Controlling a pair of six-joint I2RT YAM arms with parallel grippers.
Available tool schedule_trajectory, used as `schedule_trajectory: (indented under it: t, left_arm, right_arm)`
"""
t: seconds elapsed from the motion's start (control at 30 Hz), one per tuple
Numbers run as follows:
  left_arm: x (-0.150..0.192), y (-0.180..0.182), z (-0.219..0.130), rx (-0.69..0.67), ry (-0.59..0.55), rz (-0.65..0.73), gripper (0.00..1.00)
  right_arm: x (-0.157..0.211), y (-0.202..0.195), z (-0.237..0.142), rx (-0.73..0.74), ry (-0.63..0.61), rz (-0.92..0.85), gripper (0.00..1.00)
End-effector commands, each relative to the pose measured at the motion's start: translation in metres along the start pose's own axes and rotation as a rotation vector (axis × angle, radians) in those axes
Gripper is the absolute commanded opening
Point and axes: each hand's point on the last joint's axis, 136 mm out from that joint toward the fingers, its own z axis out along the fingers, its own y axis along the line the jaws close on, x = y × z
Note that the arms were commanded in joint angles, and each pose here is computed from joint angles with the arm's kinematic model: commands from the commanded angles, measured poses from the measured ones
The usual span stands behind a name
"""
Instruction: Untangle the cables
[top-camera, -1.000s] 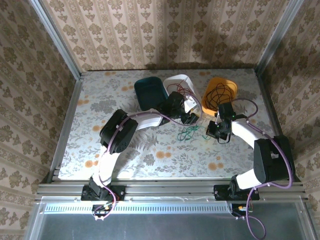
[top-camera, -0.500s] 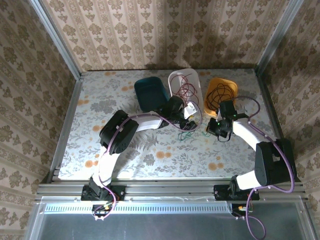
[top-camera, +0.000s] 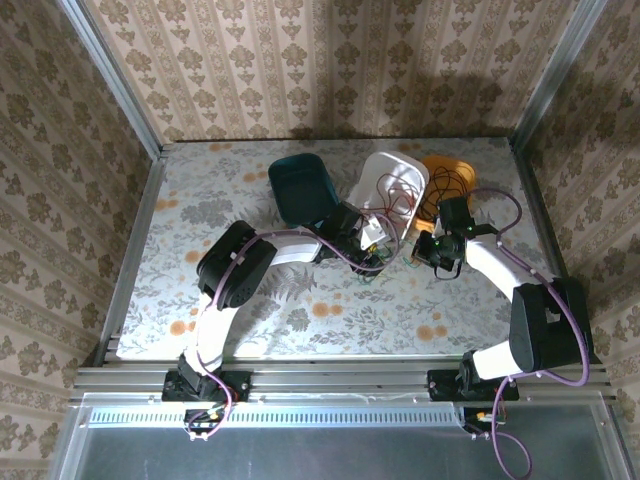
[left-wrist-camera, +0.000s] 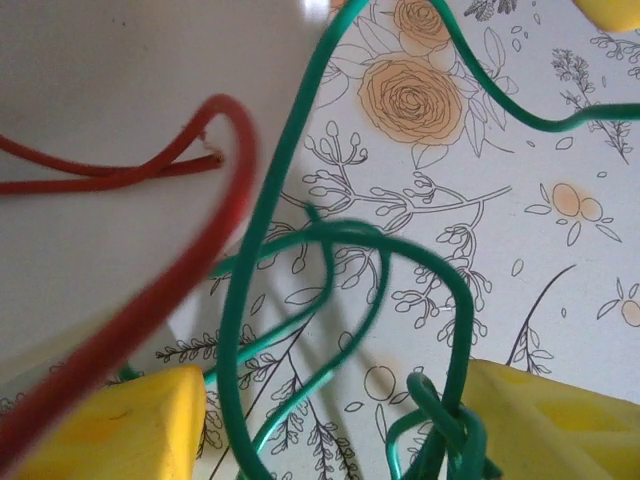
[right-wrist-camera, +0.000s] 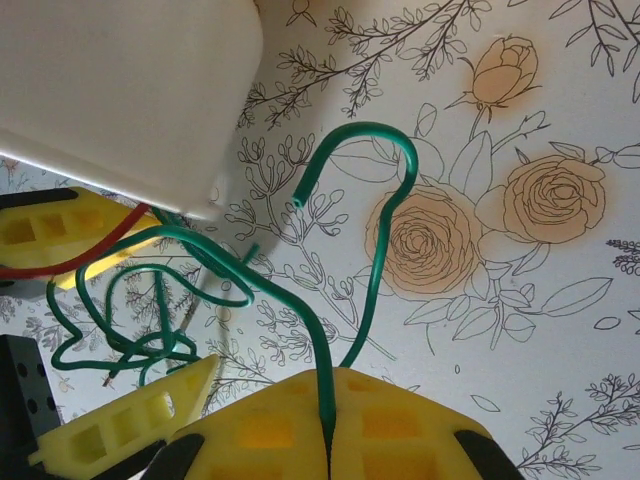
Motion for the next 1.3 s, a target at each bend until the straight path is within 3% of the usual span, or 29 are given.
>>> schedule_trajectory:
  t: [0.0, 0.43, 0.8, 0.87, 0.93, 1.03, 1.27]
  left_arm:
    - [-0.027, -0.004, -0.019, 0.027, -0.039, 0.017, 0.68]
    - [-0.039, -0.009, -0.043, 0.006, -0.065, 0.055, 0.69]
    - [-0.035, -0.008, -0.043, -0.007, -0.064, 0.063, 0.69]
    - [-0.034, -0.003, -0.040, -0.020, -0.076, 0.038, 0.58]
    - [-0.034, 0.006, -0.038, -0.051, -0.104, 0.000, 0.30]
    - [-0.031, 0.021, -0.042, -0.098, -0.152, -0.072, 0.02]
    - [-0.011, 0.022, -0.072, -0.114, -0.178, -0.145, 0.00]
  right_arm:
    - [-0.015, 0.013, -0.009, -0.024, -0.038, -0.014, 0.00]
    - [-0.060, 0.033, -0.007, 0.001, -0.050, -0.048, 0.00]
    - [-0.051, 0.043, -0.010, -0.071, -0.021, -0.031, 0.00]
    - [-0.045, 0.045, -0.010, -0.097, -0.008, -0.019, 0.00]
    - [-0.039, 0.044, -0.009, -0.108, 0.005, -0.005, 0.00]
    - [-0.034, 0.034, -0.012, -0.071, -0.010, 0.011, 0.00]
    - [-0.041, -0.010, -0.029, 0.066, -0.136, 0.140, 0.00]
